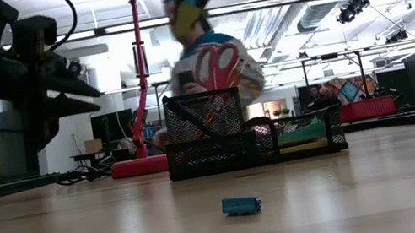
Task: Pick and place office supplies into organizer
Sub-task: Put the yellow eraser into the black desk organizer
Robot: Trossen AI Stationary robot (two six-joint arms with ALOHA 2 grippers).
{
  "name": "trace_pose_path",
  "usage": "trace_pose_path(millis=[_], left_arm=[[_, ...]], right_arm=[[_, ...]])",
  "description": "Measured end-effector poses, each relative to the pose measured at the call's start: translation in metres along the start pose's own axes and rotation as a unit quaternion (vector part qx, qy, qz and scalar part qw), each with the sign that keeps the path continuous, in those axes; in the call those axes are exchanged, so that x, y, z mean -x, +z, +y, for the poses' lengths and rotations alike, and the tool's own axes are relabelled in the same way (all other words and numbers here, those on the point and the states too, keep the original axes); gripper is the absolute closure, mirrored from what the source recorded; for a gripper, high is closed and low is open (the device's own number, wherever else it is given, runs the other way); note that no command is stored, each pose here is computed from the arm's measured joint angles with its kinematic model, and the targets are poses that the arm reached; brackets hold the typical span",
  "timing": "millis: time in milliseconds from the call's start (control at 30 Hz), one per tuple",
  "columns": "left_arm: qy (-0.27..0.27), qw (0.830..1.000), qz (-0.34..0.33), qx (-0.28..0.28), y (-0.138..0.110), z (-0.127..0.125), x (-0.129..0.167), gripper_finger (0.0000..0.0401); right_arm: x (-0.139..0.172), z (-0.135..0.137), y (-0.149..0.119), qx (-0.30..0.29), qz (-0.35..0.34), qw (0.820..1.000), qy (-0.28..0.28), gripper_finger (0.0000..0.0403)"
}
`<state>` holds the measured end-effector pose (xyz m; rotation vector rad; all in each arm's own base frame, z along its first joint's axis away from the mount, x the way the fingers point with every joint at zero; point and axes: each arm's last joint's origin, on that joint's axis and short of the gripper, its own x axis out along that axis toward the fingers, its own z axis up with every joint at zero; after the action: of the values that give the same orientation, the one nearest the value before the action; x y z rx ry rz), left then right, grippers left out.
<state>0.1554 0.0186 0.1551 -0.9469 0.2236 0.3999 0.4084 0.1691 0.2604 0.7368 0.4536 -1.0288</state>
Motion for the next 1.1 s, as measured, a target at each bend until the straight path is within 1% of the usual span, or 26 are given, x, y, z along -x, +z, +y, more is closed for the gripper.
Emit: trace_pose_path(millis=[133, 300, 500, 600, 633, 733, 900, 1100], left_arm=[[-0.023, 0.999, -0.029, 0.005, 0.004, -0.005, 0.000, 0.0313], [-0.036, 0.998, -0.050, 0.009, 0.007, -0.009, 0.001, 0.0313], [-0.037, 0.998, -0.057, 0.011, 0.008, -0.009, 0.001, 0.0313], [-0.047, 0.997, -0.059, 0.028, 0.009, -0.011, 0.001, 0.0313], [-0.055, 0.996, -0.059, 0.036, 0.010, -0.012, 0.001, 0.0313], [-0.081, 0.993, -0.067, 0.044, 0.012, -0.016, 0.002, 0.0313], [-0.116, 0.988, -0.084, 0.050, 0.016, -0.022, 0.004, 0.0313], [-0.192, 0.977, -0.071, 0.067, 0.021, -0.032, 0.008, 0.0313]], right_arm=[[-0.003, 0.006, 0.001, -0.010, 0.023, 1.000, 0.017, 0.0401], [0.000, 0.006, -0.004, -0.019, 0.064, 0.998, 0.015, 0.0403], [-0.005, 0.004, -0.001, -0.006, 0.070, 0.998, 0.003, 0.0403], [-0.015, 0.001, -0.007, 0.002, 0.063, 0.998, 0.004, 0.0403], [-0.018, -0.002, -0.011, 0.002, 0.071, 0.998, 0.000, 0.0403], [-0.028, -0.007, -0.023, -0.027, 0.099, 0.995, -0.007, 0.0403], [-0.047, -0.022, -0.040, -0.097, 0.092, 0.991, -0.029, 0.0402], [-0.066, -0.031, -0.043, -0.184, 0.081, 0.979, -0.044, 0.0402]])
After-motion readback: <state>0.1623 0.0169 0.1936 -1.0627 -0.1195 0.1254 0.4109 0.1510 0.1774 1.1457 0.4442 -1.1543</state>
